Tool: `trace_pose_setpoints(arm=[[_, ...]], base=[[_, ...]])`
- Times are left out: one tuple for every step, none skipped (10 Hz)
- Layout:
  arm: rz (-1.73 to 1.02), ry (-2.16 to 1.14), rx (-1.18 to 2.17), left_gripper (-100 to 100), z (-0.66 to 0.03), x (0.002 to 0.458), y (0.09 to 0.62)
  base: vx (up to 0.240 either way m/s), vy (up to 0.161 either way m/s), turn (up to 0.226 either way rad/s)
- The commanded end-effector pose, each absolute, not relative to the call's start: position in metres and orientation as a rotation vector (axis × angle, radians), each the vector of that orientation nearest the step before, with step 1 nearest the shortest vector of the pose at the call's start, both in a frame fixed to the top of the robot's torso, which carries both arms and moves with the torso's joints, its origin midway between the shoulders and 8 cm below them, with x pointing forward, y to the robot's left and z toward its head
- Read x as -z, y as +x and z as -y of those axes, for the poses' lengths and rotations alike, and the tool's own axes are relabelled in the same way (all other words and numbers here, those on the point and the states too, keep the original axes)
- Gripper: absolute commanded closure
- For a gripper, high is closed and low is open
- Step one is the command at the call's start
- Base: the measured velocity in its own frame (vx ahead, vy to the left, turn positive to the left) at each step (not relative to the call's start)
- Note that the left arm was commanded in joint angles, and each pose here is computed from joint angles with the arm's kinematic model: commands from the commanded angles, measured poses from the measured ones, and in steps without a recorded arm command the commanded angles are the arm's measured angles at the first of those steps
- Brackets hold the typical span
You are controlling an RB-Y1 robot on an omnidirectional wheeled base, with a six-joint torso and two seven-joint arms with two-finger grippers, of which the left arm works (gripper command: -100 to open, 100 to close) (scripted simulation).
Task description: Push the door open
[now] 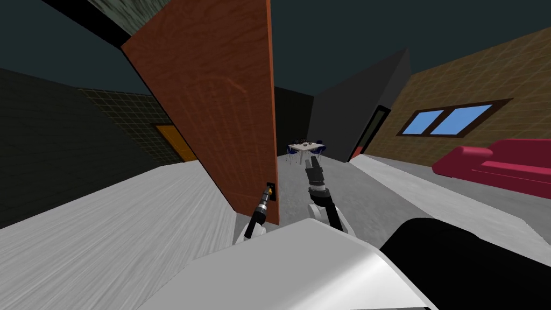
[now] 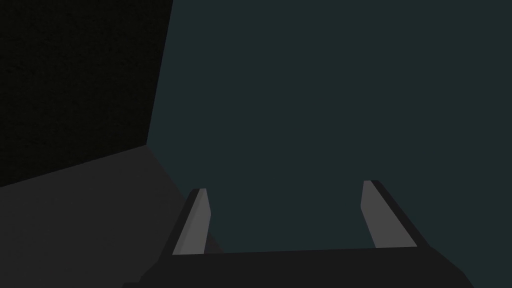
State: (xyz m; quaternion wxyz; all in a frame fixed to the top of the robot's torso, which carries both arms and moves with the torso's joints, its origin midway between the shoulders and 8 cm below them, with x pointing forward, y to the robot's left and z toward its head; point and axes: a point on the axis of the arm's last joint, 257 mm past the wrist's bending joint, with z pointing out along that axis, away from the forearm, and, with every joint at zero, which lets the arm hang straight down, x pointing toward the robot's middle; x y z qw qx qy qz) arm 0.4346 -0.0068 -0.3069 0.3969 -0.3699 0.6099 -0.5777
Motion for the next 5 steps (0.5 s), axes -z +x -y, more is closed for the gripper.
trace_pose_setpoints(arm=[[-1.522, -0.969, 1.458, 100, 0.001, 0.306, 0.441], [-1.499, -0.991, 1.467, 100, 0.001, 0.301, 0.445], [-1.479, -1.009, 1.477, 100, 0.003, 0.296, 0.448], [-1.490, -0.995, 1.463, 100, -0.001, 0.300, 0.447], [-1.491, -0.989, 1.424, 100, -0.023, 0.306, 0.452]], base=[[0.081, -0.176, 0.084], [0.052, -0.179, 0.100], [0.074, -0.167, 0.087], [0.046, -0.061, 0.042], [0.103, -0.117, 0.055]])
